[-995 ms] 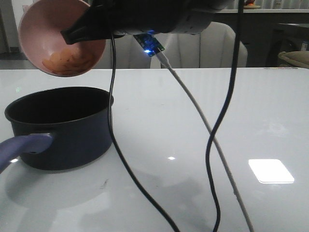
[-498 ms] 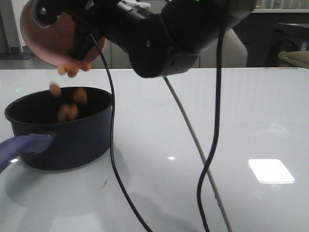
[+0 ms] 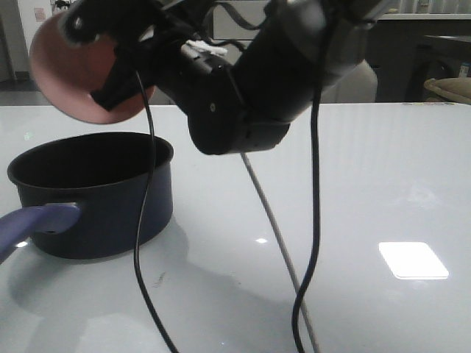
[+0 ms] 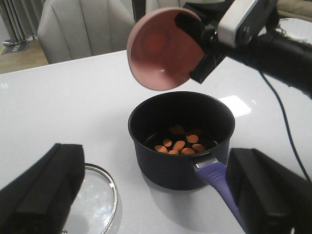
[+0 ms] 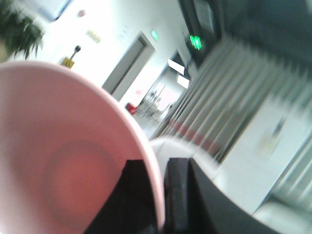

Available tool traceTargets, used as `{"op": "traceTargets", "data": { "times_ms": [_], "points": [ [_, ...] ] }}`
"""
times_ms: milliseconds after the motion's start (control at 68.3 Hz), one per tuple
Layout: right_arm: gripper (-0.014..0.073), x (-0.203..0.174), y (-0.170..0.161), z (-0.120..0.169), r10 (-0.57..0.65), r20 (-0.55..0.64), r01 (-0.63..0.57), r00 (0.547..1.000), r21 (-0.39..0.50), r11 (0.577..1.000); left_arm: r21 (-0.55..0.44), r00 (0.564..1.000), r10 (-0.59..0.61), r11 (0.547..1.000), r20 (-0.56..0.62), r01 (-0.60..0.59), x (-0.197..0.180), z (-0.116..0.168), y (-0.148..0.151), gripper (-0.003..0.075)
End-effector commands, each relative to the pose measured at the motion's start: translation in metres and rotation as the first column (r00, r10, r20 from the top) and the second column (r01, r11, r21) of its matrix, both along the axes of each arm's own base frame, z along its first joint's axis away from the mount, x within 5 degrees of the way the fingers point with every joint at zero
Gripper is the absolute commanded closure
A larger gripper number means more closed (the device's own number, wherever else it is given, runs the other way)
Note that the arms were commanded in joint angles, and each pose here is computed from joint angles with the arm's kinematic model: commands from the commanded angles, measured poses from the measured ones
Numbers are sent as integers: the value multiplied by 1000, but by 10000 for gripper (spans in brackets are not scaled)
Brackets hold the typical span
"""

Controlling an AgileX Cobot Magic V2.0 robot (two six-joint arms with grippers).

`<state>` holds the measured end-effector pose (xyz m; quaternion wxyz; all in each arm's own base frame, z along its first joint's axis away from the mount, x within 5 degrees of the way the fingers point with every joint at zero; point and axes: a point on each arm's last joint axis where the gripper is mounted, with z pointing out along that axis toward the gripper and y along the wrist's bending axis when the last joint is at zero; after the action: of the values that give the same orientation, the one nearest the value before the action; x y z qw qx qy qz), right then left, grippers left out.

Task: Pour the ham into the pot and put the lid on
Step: 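Tilt the bowl with the right gripper to pour slices into the saucepan, then carry the empty bowl back and set it down with the right gripper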

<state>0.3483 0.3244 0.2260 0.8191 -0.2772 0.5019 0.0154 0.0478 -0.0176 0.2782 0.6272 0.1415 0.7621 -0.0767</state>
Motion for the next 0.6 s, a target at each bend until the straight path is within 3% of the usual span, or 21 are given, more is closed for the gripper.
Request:
{"op": "traceTargets", "data": {
  "times_ms": [0, 161, 263, 424, 585],
  "points": [
    [461, -7, -11, 64, 84, -71, -62, 994, 269, 961, -39, 997, 1, 999, 78, 2, 1, 15, 0, 95],
    [461, -16, -13, 82, 172, -303, -101, 937, 237, 966, -39, 997, 1, 999, 78, 2, 1, 15, 0, 95],
    [461, -26, -22, 99, 208, -440, -126, 874, 209, 970, -39, 997, 1, 999, 78, 2, 1, 15, 0, 94],
    [461, -35, -48, 126, 221, -547, -153, 808, 167, 974, -39, 997, 1, 999, 78, 2, 1, 15, 0, 94],
    [461, -30, -82, 136, 176, -647, -132, 742, 116, 984, -39, 997, 1, 999, 78, 2, 1, 15, 0, 95]
  ]
}}
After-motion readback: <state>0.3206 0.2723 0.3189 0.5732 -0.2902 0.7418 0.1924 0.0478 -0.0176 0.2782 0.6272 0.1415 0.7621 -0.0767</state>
